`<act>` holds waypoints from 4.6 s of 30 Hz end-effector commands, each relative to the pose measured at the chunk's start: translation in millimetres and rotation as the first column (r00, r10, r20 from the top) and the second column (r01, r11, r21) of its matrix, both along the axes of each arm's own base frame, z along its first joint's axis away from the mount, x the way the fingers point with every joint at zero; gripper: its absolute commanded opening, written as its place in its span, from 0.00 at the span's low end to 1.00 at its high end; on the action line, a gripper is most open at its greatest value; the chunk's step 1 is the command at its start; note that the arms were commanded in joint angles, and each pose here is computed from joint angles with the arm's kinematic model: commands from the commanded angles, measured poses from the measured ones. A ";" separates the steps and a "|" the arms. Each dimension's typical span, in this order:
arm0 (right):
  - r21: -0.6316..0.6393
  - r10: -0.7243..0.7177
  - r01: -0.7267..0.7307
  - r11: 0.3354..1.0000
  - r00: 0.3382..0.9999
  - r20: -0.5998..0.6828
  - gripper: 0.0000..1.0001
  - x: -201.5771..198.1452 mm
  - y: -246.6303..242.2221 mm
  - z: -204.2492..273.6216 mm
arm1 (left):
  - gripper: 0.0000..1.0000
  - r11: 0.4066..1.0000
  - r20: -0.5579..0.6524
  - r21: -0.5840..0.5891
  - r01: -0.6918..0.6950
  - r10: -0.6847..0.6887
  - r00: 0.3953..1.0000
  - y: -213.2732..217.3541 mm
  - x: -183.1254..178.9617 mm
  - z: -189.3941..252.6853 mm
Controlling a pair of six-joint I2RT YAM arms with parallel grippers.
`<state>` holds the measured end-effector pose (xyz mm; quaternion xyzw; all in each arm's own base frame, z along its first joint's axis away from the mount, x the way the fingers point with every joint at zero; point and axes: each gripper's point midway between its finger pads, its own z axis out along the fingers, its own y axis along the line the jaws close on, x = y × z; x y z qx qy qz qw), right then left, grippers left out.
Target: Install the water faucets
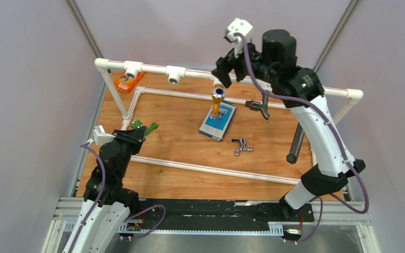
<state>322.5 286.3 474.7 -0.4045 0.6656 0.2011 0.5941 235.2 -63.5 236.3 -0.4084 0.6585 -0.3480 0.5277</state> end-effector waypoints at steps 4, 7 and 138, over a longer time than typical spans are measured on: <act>0.029 -0.134 0.134 0.991 0.991 0.028 0.86 24.9 -95.4 1.3 | 0.00 0.999 0.158 -0.022 0.028 -0.025 0.987 -5.8 6.6 60.7; -0.010 -0.124 0.124 0.992 0.992 0.010 0.86 24.6 -107.8 -17.0 | 0.00 0.999 0.178 -0.037 0.003 0.004 0.984 -1.5 7.9 69.4; -0.176 -0.012 -0.013 0.984 0.990 -0.141 0.00 4.3 -34.6 -131.5 | 0.00 0.831 0.206 -0.541 -0.129 0.279 0.938 56.3 157.0 180.9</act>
